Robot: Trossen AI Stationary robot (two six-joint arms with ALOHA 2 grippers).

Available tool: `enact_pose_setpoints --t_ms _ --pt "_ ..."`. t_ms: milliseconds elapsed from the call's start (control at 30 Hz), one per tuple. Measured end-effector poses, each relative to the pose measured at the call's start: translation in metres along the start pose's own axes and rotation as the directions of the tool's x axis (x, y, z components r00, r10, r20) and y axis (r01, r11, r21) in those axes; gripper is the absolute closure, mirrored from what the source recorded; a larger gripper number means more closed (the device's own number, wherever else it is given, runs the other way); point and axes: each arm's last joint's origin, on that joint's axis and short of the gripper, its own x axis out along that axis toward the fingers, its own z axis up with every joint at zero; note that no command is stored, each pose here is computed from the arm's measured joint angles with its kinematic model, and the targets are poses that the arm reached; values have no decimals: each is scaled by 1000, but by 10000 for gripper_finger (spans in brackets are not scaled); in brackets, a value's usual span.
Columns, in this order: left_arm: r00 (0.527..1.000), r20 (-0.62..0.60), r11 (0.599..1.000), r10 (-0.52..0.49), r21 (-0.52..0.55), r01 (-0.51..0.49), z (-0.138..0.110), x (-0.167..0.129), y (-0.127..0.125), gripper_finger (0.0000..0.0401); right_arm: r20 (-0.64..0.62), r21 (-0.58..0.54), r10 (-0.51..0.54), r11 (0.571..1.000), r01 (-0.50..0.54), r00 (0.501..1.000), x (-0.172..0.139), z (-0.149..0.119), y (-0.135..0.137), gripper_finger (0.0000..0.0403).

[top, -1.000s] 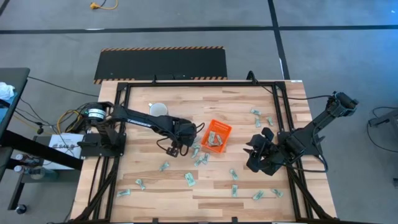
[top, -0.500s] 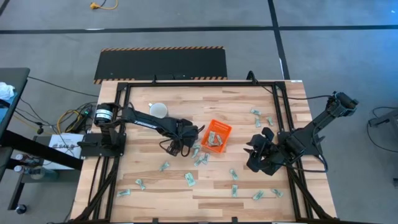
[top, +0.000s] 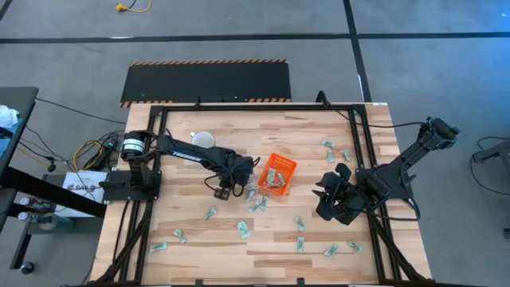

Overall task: Pick and place Stevia / Truvia into bins
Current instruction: Put the stevia packet into the basket

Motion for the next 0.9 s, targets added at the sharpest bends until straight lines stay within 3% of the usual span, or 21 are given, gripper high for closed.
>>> enact_pose_setpoints --t_ms 167,467,700,900 --pt "1000 -6 998 -6 -56 6 5 -6 1 394 0 0 0 1000 0 1000 0 0 0 282" --pt "1000 -8 997 9 -71 -9 29 -40 5 399 -3 0 1 1000 -1 1000 0 0 0 282" --pt "983 166 997 77 -41 -71 62 -81 10 400 -73 36 35 999 -32 997 0 -3 0 282" --pt "879 449 986 160 -25 -167 91 -103 22 400 -111 71 67 996 -60 992 -4 -8 3 282"
